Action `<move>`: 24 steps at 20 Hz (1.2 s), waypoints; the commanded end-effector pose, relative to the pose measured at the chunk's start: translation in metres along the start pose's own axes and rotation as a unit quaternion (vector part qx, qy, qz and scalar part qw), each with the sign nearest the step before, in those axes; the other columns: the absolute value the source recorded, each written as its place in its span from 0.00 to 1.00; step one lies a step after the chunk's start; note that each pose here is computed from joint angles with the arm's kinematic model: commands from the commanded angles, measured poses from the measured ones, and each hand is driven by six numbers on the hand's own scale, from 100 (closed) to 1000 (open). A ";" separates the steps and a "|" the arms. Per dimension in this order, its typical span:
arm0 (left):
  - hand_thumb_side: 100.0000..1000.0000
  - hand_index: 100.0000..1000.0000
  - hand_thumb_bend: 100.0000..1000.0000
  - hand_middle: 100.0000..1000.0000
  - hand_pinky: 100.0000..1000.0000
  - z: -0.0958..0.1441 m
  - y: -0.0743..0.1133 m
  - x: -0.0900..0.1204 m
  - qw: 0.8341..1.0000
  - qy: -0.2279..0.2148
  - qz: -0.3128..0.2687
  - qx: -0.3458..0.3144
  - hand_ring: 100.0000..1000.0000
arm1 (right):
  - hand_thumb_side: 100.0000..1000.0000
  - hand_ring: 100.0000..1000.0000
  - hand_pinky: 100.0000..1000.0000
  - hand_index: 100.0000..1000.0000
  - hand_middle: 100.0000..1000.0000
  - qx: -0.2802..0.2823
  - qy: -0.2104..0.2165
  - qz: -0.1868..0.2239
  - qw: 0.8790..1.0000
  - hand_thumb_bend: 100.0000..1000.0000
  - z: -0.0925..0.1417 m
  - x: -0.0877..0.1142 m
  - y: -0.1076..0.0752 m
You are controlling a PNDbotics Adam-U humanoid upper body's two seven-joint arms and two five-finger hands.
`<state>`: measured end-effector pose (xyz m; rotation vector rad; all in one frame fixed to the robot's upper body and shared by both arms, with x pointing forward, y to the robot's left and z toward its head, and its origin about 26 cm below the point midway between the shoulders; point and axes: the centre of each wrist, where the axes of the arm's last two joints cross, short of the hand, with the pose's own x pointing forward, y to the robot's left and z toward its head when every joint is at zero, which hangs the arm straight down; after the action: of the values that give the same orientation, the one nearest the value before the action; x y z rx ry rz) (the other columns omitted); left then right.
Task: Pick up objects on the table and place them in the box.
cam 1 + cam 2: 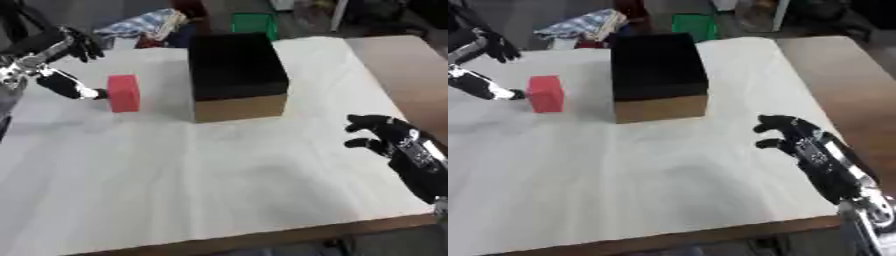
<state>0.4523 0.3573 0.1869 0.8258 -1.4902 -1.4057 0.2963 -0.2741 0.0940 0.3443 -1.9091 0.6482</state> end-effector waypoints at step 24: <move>0.15 0.69 0.64 0.54 0.67 -0.023 -0.012 -0.008 0.996 0.063 -0.048 0.033 0.59 | 0.76 1.00 0.74 0.80 0.69 0.016 -0.004 0.009 1.000 0.00 -0.003 0.005 -0.002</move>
<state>0.4728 0.3504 0.1550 0.9722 -1.4007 -1.3666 0.2962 -0.2712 0.0929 0.3615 -1.8977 0.6647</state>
